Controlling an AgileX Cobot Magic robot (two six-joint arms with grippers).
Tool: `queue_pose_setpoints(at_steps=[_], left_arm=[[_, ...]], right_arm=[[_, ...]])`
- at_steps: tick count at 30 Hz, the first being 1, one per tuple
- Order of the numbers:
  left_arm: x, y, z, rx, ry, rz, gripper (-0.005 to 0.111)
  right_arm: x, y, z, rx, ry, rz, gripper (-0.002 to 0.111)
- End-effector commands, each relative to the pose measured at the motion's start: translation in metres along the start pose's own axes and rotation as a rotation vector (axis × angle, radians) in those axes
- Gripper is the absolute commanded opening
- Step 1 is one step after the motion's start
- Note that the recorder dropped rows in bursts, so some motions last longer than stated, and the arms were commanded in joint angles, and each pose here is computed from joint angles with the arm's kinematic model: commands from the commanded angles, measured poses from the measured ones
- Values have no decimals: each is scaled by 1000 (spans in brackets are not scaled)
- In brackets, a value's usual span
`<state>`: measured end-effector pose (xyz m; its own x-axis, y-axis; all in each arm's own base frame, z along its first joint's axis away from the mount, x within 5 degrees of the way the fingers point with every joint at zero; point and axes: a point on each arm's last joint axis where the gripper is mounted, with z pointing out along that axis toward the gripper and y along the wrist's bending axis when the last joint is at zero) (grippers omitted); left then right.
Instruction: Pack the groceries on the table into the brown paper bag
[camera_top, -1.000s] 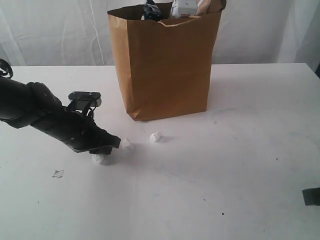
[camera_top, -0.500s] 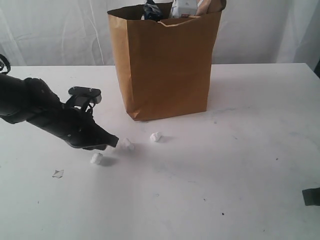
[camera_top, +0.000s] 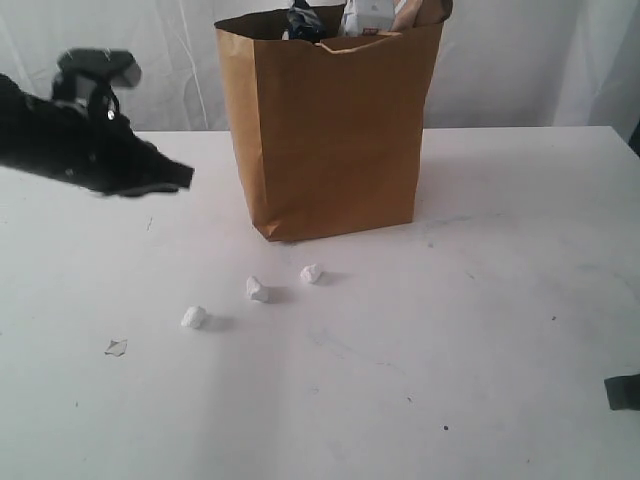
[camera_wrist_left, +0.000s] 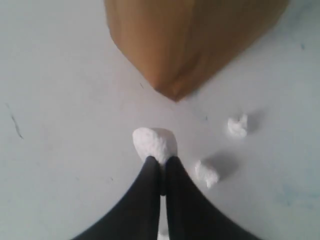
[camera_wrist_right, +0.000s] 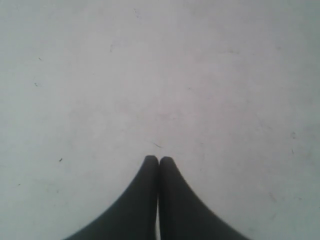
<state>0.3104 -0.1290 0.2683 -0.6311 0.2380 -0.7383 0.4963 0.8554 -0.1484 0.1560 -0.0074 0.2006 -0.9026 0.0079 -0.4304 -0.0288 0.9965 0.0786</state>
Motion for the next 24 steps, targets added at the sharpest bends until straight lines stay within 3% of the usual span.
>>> queue_pose_setpoints(at_steps=[1, 5, 9, 11, 13, 15, 17, 19, 24], left_arm=[[-49, 18, -38, -69, -211, 1, 0], [-90, 40, -51, -154, -374, -13, 0], [-121, 48, -42, -142, -434, -23, 0], [-133, 48, -34, -103, -424, 30, 0], [-143, 39, -25, 16, -395, 149, 0], [-152, 28, -23, 204, -431, 315, 0], [-153, 12, -30, 549, -526, 477, 0], [-155, 12, -36, 740, -646, 473, 0], [-149, 36, -31, 727, -633, 443, 0]], right_arm=[[-1, 0, -1, -4, 3, 6, 0], [1, 1, -1, -11, 24, 6, 0], [3, 1, 1, -8, 24, 6, 0], [5, 0, 3, -2, 16, 8, 0], [6, -1, 5, 5, 1, 10, 0], [9, -1, 7, 7, 2, 12, 0], [11, -1, 8, 7, 6, 13, 0], [12, -1, 9, 6, 13, 13, 0], [14, 0, 9, 2, 24, 15, 0]])
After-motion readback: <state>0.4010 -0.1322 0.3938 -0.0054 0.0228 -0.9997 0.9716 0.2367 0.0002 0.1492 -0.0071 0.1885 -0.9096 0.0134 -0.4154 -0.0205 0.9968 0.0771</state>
